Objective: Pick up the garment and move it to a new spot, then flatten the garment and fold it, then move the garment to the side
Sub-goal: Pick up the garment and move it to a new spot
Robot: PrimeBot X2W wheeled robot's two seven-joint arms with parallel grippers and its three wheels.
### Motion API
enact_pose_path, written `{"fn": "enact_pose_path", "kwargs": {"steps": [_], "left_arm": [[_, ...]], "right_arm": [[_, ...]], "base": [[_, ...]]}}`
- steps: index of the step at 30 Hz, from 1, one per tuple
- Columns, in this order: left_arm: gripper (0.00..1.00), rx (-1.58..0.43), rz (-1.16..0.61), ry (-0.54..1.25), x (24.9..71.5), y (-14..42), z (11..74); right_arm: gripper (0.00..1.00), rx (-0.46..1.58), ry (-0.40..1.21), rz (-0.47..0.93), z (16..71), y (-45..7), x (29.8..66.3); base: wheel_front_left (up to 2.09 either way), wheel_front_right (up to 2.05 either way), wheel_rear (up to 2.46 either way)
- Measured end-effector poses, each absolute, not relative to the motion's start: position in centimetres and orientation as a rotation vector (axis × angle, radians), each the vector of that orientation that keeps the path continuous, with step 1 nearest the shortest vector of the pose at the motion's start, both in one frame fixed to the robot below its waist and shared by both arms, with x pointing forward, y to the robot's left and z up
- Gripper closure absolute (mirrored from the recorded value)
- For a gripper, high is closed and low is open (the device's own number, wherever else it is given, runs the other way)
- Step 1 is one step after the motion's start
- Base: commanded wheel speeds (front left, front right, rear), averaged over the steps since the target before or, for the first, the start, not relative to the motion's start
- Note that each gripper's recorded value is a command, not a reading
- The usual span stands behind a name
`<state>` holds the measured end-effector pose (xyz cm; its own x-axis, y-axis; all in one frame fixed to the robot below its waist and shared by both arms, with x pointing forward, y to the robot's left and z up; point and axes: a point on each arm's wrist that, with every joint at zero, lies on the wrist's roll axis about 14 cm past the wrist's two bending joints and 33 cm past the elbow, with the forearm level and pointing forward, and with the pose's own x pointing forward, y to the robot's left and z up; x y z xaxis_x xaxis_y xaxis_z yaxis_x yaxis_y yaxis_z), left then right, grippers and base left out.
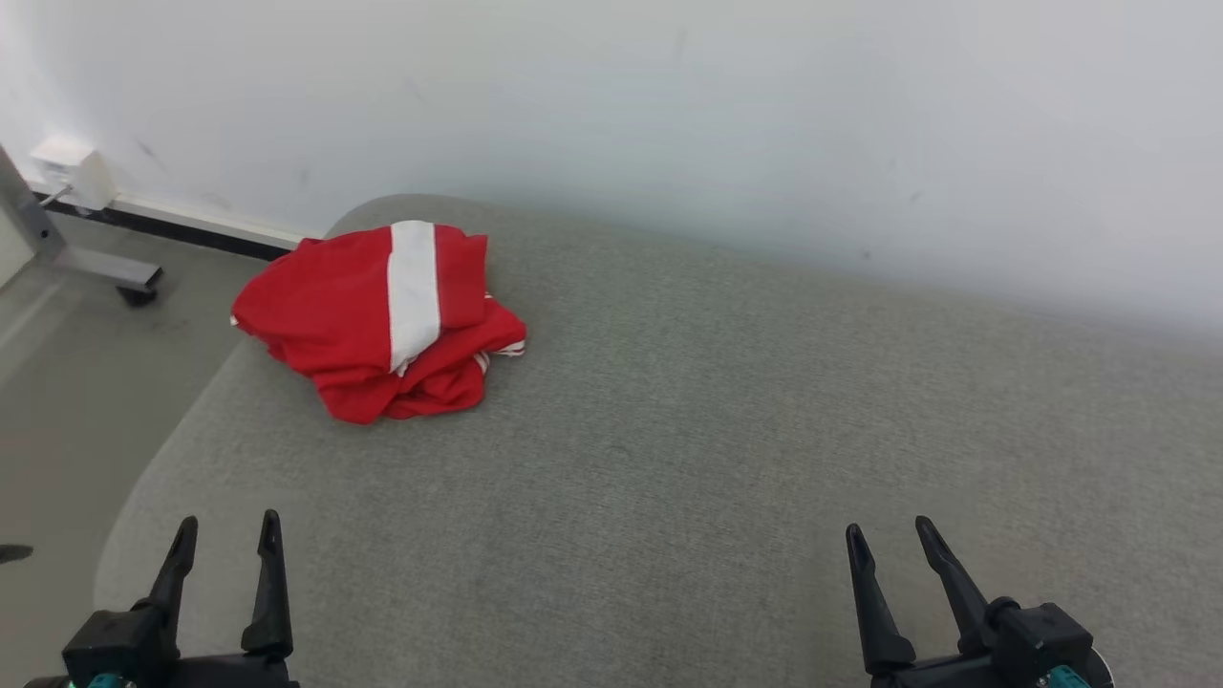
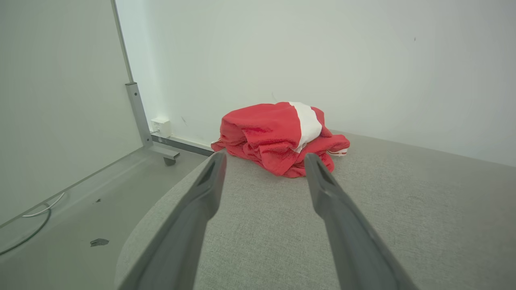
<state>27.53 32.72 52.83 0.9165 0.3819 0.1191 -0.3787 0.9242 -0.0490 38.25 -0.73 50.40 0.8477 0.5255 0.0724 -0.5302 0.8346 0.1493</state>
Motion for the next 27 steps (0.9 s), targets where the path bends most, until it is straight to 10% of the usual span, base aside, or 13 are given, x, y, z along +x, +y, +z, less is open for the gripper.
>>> {"fn": "enact_pose_path", "kwargs": {"steps": [27], "left_arm": [[0.0, -0.007, 0.656, -0.159, 21.1, 38.5, 53.3]], "right_arm": [[0.0, 0.17, -0.023, 0.74, 50.4, 5.8, 39.4]], "base": [[0.0, 0.0, 0.0]]}}
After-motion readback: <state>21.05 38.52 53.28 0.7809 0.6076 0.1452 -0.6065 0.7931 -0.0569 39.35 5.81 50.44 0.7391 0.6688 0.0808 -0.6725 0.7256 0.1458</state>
